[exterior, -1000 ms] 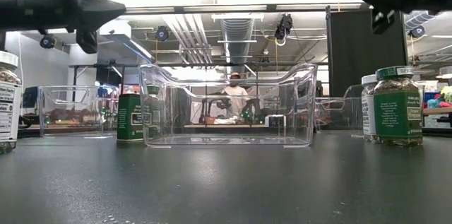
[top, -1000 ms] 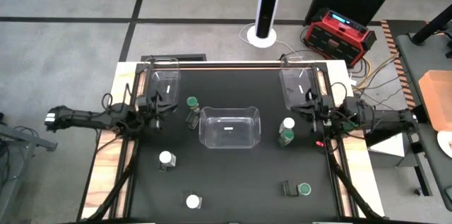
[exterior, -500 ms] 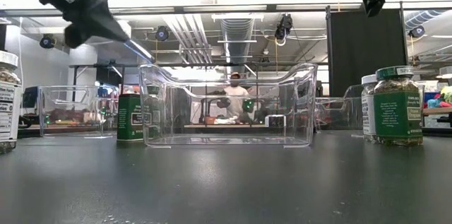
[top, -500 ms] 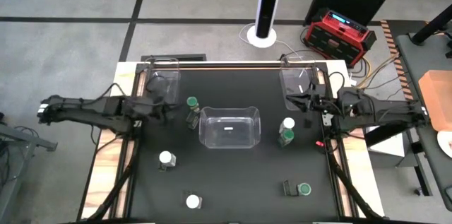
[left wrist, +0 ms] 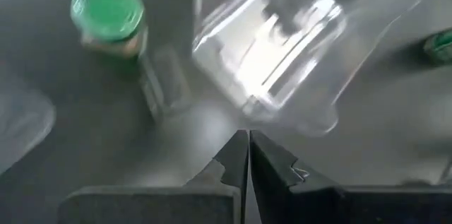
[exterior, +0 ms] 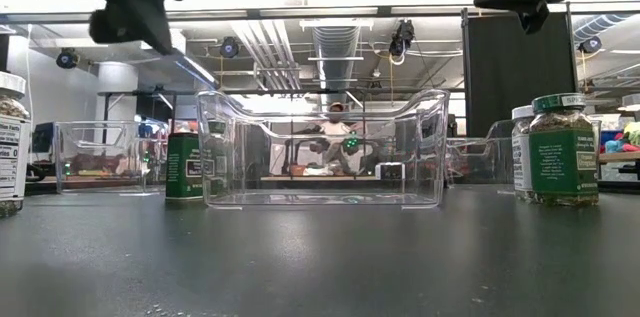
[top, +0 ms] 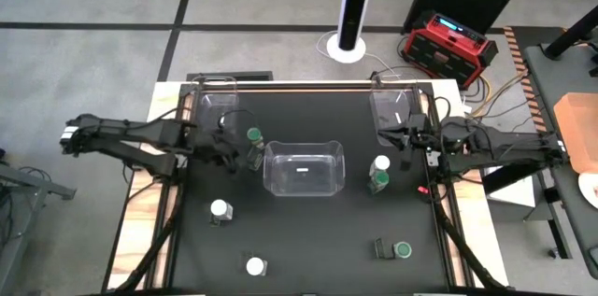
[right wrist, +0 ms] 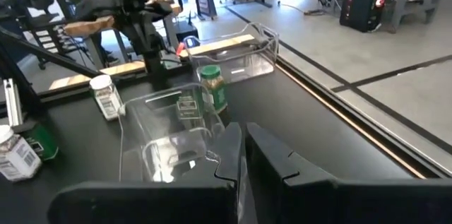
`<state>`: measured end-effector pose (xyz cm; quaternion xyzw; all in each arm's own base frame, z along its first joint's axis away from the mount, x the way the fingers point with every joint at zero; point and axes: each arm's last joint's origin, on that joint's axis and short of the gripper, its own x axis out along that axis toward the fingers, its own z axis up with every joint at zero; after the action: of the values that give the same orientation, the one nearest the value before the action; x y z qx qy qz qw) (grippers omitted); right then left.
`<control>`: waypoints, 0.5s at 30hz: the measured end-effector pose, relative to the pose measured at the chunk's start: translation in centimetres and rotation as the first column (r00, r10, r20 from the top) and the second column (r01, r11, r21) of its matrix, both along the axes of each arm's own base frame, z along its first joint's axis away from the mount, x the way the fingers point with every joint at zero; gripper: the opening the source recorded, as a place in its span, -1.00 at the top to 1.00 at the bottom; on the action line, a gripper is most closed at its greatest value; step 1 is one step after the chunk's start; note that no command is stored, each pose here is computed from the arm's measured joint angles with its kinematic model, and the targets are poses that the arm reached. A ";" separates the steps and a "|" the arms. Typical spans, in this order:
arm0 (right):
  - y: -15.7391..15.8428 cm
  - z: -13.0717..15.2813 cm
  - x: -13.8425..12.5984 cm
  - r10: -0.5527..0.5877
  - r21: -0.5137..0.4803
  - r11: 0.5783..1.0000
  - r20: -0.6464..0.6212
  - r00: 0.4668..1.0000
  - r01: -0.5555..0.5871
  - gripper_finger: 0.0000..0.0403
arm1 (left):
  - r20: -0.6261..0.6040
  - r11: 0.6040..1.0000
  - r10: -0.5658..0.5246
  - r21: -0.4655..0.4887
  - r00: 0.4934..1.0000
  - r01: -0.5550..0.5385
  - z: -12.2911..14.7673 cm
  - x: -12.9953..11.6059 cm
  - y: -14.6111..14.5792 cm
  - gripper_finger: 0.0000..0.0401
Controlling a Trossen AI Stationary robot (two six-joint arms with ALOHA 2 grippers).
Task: Sort spices by type
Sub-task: Put the white seasoning bottle into the top right transparent bin
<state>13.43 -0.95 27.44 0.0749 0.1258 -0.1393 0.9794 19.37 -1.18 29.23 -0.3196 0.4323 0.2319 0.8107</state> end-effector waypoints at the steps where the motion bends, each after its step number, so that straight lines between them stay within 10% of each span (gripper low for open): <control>1: 0.0 0.0 0.0 0.000 0.000 1.000 -0.001 1.000 0.000 0.94 | -0.040 1.000 0.002 -0.012 0.999 -0.002 0.2 0.0 -0.2 1.00; 6: 0.0 -0.2 0.0 0.000 0.000 1.000 -0.006 1.000 0.000 0.94 | -0.163 0.985 -0.157 -0.102 0.974 0.142 0.8 0.1 -2.2 1.00; 10: 0.0 -0.4 0.1 0.000 0.000 1.000 -0.014 1.000 0.000 0.94 | -0.144 0.873 -0.480 -0.181 0.865 0.454 1.4 -0.1 -4.7 1.00; 15: 0.0 -0.4 0.1 -0.009 0.032 0.999 -0.004 1.000 0.009 0.94 | -0.167 0.854 -0.519 -0.147 0.838 0.499 1.9 -0.4 -6.3 0.96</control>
<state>13.50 -0.95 27.09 0.0908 0.1295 -0.1418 0.9772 18.96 -7.44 31.17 -0.2070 0.5918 0.0176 0.7788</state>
